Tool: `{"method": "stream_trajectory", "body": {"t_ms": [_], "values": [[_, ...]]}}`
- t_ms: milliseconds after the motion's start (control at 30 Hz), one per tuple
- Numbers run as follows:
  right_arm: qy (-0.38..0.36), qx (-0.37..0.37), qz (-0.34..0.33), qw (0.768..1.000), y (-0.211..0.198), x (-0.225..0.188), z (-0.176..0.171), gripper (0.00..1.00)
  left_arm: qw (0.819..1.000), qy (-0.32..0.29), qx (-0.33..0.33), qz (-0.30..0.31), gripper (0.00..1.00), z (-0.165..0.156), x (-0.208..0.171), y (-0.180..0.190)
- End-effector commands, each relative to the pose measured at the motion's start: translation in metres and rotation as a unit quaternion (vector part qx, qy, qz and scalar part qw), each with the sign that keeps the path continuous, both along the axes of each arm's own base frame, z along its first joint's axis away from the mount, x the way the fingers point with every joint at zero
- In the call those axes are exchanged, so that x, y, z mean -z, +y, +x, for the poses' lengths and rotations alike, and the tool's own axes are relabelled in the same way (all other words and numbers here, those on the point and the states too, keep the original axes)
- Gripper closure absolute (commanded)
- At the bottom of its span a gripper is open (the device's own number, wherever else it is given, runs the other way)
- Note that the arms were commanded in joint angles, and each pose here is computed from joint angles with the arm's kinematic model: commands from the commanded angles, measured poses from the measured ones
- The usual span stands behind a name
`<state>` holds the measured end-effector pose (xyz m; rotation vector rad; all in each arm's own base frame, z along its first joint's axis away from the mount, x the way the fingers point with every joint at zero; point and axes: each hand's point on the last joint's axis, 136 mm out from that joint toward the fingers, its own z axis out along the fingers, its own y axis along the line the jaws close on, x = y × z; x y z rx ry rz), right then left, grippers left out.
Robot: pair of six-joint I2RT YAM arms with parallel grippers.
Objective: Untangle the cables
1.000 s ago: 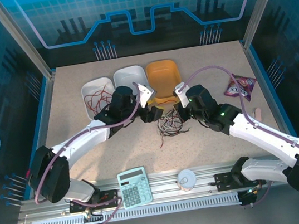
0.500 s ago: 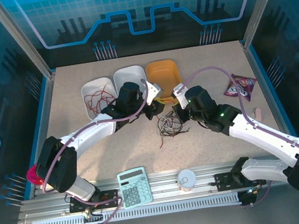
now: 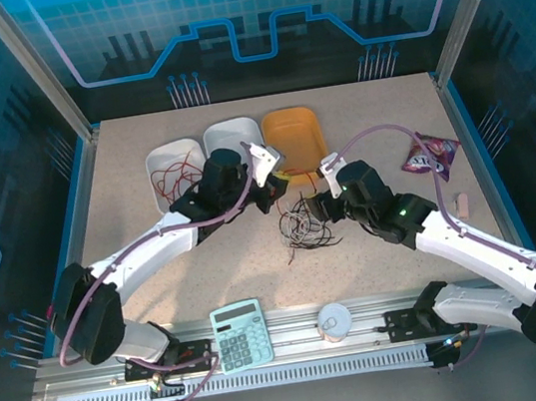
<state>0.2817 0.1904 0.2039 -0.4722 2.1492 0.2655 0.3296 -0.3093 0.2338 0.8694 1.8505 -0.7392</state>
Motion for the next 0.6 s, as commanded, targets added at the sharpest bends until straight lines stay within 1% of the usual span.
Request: {"method": "stream_trajectory", "body": {"t_ms": [0, 200, 367, 433, 500, 533, 567], "values": [[-0.001, 0.025, 0.021, 0.999, -0.004, 0.000, 0.003, 0.28, 0.999, -0.023, -0.010, -0.033, 1.00, -0.004, -0.026, 0.002], [0.020, 0.039, 0.044, 0.998, 0.000, 0.015, 0.007, 0.24, 0.997, -0.029, -0.029, -0.058, 1.00, -0.007, -0.048, 0.008], [0.024, 0.047, 0.055, 0.997, 0.000, 0.018, 0.010, 0.21, 0.995, -0.035, -0.067, -0.070, 1.00, -0.006, -0.069, 0.022], [0.023, 0.049, 0.061, 0.997, -0.001, 0.016, 0.011, 0.15, 0.993, -0.036, -0.089, -0.070, 1.00, -0.005, -0.077, 0.030], [0.017, 0.052, 0.070, 0.996, -0.004, 0.013, 0.011, 0.02, 0.991, -0.038, -0.113, -0.066, 1.00, -0.003, -0.084, 0.039], [0.013, 0.053, 0.076, 0.996, -0.005, 0.010, 0.011, 0.00, 0.990, -0.040, -0.122, -0.065, 1.00, -0.003, -0.086, 0.042], [0.009, 0.052, 0.083, 0.995, -0.006, 0.008, 0.011, 0.00, 0.989, -0.042, -0.129, -0.066, 1.00, -0.003, -0.090, 0.045]]}}
